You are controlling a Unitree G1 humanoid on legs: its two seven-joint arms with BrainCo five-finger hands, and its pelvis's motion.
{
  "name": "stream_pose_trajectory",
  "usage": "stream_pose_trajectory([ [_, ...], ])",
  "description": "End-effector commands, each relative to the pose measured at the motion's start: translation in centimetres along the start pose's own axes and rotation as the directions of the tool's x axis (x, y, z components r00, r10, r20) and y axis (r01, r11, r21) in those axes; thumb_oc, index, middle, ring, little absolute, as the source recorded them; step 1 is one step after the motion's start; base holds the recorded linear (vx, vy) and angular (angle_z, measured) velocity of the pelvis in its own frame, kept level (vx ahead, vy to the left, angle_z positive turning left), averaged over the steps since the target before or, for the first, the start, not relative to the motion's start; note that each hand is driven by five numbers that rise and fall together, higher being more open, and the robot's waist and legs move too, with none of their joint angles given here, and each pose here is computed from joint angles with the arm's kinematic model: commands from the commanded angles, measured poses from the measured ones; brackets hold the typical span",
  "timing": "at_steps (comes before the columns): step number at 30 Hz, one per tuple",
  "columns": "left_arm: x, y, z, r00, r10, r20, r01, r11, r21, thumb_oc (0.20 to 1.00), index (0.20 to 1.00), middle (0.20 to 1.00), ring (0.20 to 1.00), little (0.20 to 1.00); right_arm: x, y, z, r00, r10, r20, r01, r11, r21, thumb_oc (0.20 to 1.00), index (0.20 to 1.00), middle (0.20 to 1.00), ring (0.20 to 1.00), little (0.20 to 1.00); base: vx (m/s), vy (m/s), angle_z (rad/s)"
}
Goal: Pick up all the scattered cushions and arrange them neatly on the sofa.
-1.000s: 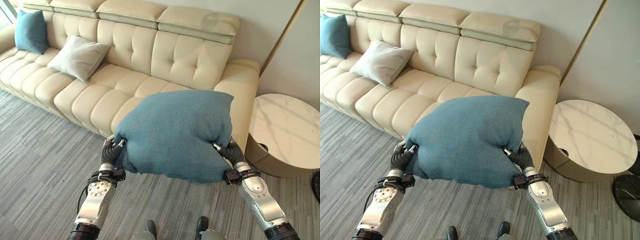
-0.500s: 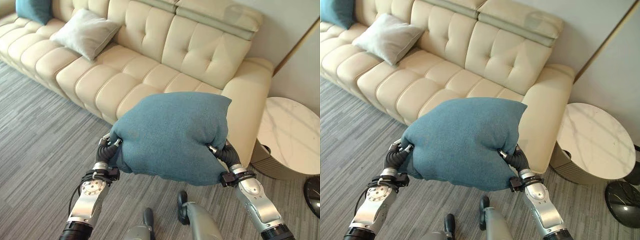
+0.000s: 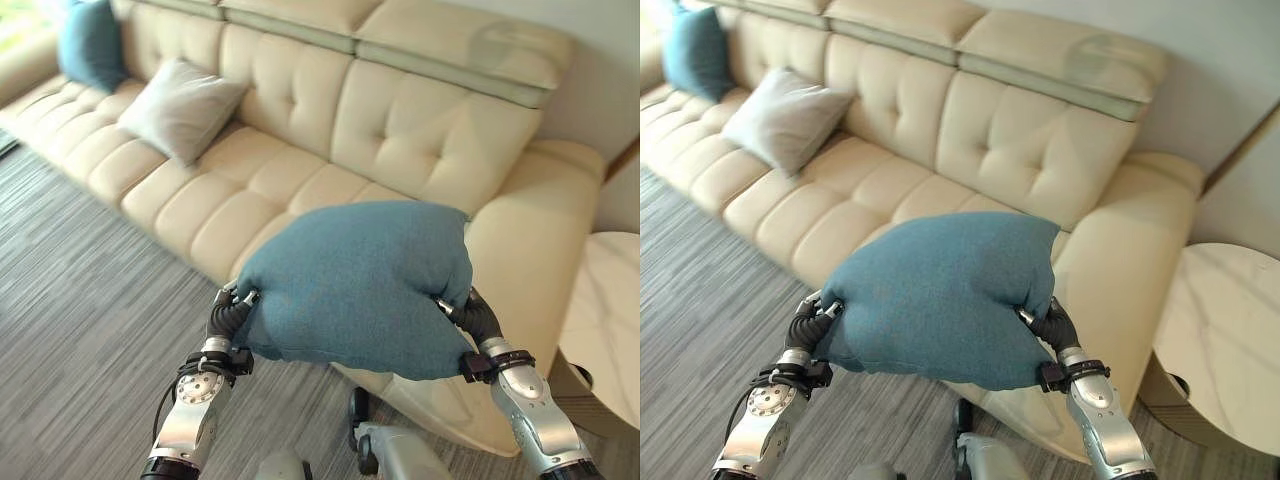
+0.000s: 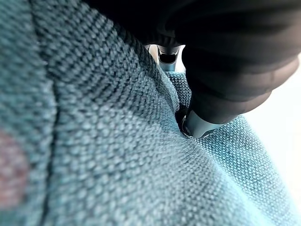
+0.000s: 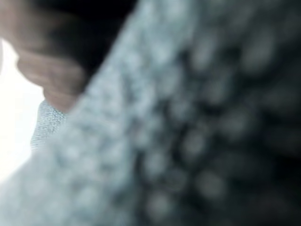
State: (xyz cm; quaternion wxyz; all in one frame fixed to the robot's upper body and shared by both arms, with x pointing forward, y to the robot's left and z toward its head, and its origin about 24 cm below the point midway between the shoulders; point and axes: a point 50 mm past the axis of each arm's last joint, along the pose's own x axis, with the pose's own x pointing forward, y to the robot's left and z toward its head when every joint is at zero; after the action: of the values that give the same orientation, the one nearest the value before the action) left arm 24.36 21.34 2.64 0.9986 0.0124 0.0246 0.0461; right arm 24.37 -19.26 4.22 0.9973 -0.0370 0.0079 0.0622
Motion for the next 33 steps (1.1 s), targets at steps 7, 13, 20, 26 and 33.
stream_pose_trajectory([
  [7, 1.2, 0.0, 4.8, 0.969, 0.002, 0.248, -0.013, 0.999, 0.044, 0.200, 0.200, 0.200, 0.200, 0.200, 0.4, -0.7, 4.5, 0.967, -0.038, 0.252, 0.054, 0.997, -0.059, 0.200, 0.200, 0.200, 0.200, 0.200, 0.25, 0.198, -1.32],
  [13, 0.9, -0.1, 4.5, 0.970, -0.014, 0.244, 0.000, 0.998, 0.058, 0.200, 0.200, 0.200, 0.200, 0.200, 0.5, 0.1, 4.2, 0.974, 0.013, 0.226, 0.018, 0.991, -0.133, 0.200, 0.200, 0.200, 0.200, 0.200, 0.17, 0.330, -0.66],
  [20, 1.6, 0.6, 6.0, 0.955, -0.008, 0.297, -0.020, 0.996, 0.092, 0.200, 0.200, 0.200, 0.200, 0.200, 2.2, 2.6, 5.4, 0.957, 0.078, 0.280, -0.056, 0.995, -0.084, 0.200, 0.200, 0.200, 0.200, 0.200, -0.08, 0.246, -0.44],
  [26, 1.4, 1.3, 5.7, 0.959, 0.028, 0.284, -0.052, 0.996, 0.079, 0.200, 0.200, 0.200, 0.200, 0.200, 2.6, 2.9, 4.6, 0.966, 0.081, 0.246, -0.064, 0.995, -0.077, 0.200, 0.200, 0.200, 0.200, 0.200, -0.05, 0.113, -0.41],
  [33, 1.4, 0.6, 4.6, 0.971, 0.024, 0.237, -0.037, 0.998, 0.051, 0.200, 0.200, 0.200, 0.200, 0.200, 2.8, 2.0, 3.8, 0.979, 0.051, 0.195, -0.028, 0.993, -0.115, 0.200, 0.200, 0.200, 0.200, 0.200, 0.01, -0.026, 0.43],
])
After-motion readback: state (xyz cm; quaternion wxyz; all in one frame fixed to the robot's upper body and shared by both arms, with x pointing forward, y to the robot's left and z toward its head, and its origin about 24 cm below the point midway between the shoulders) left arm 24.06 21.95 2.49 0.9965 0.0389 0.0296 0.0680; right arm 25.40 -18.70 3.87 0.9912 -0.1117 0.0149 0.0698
